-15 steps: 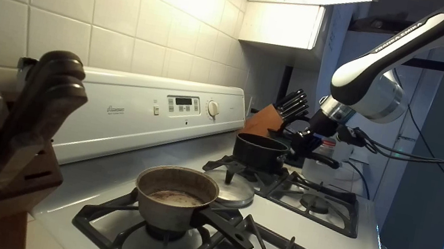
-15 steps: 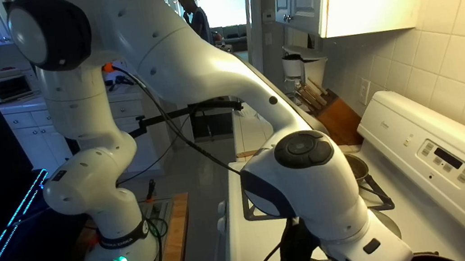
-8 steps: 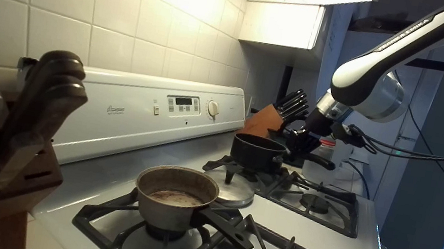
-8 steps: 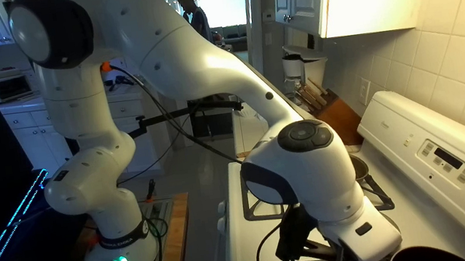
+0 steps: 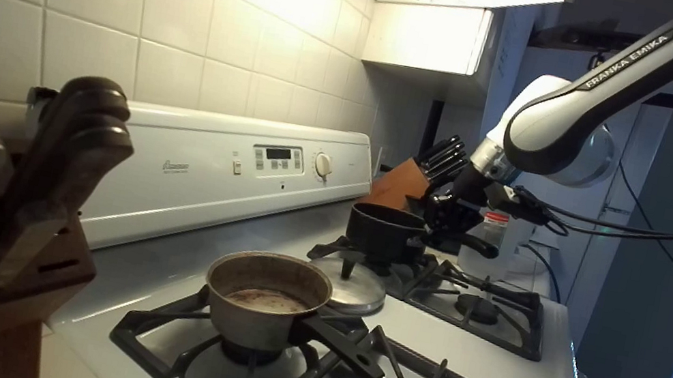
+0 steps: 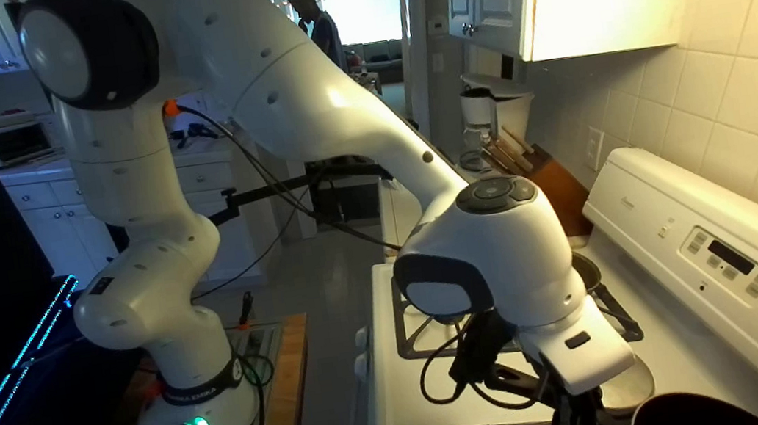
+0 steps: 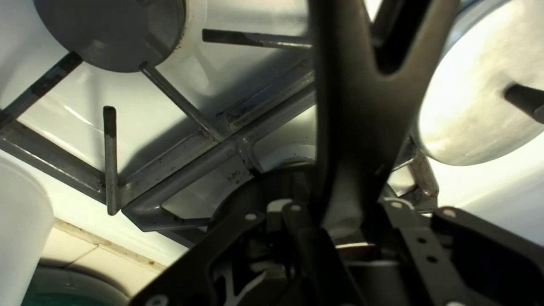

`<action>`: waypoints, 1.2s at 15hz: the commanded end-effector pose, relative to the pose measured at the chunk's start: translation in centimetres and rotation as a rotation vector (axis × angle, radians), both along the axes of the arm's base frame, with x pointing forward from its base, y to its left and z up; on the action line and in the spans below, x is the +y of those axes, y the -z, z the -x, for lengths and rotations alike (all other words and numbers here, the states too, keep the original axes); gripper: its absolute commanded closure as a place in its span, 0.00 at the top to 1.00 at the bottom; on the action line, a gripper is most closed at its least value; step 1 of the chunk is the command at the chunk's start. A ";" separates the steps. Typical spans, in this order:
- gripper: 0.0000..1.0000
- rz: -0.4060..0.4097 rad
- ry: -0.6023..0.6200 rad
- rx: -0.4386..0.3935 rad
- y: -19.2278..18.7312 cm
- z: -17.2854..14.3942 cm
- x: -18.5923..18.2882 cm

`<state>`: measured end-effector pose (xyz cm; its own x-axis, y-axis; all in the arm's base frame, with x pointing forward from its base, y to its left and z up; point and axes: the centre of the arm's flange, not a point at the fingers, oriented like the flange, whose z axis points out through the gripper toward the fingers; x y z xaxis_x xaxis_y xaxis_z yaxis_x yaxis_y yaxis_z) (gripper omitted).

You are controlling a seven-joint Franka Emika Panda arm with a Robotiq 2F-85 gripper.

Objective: Move the black pot to the top right stove plate

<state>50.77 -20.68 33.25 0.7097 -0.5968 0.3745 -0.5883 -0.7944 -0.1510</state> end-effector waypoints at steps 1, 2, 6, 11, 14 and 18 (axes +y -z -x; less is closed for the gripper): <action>0.08 0.029 0.130 -0.027 -1.1 0.0 2.4; 0.08 0.031 0.152 -0.031 -1.0 0.0 2.7; 0.08 0.049 0.216 -0.025 -0.9 0.0 3.6; 0.08 0.037 0.225 -0.029 -1.2 -0.5 4.9; 0.08 0.028 0.229 -0.041 -1.3 -0.9 5.6; 0.08 0.022 0.230 -0.041 -0.7 -1.5 6.0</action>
